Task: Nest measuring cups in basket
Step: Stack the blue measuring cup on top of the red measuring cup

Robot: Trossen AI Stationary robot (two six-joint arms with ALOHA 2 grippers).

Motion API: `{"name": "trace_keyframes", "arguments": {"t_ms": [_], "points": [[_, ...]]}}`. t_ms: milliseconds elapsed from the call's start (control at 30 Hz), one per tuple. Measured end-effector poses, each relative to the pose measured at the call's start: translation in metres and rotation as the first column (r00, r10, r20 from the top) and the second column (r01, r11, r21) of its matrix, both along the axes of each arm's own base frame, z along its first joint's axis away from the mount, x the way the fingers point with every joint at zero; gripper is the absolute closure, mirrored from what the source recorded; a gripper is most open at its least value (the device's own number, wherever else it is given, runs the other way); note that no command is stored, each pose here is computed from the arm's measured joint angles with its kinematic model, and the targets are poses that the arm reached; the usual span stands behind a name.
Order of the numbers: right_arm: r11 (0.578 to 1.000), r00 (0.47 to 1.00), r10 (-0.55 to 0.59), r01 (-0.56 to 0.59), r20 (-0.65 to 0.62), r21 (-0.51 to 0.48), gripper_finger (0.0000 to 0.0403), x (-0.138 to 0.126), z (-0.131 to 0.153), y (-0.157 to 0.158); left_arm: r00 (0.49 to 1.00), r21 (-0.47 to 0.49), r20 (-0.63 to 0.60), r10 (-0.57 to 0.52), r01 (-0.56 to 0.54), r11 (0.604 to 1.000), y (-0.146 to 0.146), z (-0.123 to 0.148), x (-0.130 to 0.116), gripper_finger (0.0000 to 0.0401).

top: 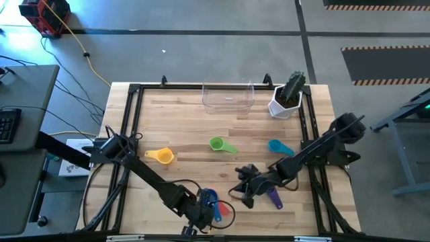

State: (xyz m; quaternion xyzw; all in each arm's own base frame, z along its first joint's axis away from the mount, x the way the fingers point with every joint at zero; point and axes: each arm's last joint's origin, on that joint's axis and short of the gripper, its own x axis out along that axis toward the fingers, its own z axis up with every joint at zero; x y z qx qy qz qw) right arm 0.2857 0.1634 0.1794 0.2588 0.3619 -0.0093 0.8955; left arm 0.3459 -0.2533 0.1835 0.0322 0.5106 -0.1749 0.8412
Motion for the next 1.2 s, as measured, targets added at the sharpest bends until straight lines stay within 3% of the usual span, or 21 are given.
{"name": "trace_keyframes", "arguments": {"t_ms": [433,867,1200], "points": [[0.998,0.995,0.043,-0.047,-0.089,-0.043,0.0402,0.038,-0.03,0.025,1.0,-0.036,-0.012,0.029,-0.03,0.999,0.01,0.0,0.009,0.0339],[1.0,0.994,0.025,-0.026,-0.108,-0.008,0.0402,0.042,-0.034,0.031,0.998,-0.035,-0.011,0.058,-0.059,0.998,0.023,0.0,0.017,0.0339],[0.995,0.993,0.082,-0.078,-0.089,0.055,0.0402,0.044,-0.031,0.036,0.997,-0.029,-0.004,0.076,-0.076,0.997,0.032,0.001,0.023,0.0339]]}}
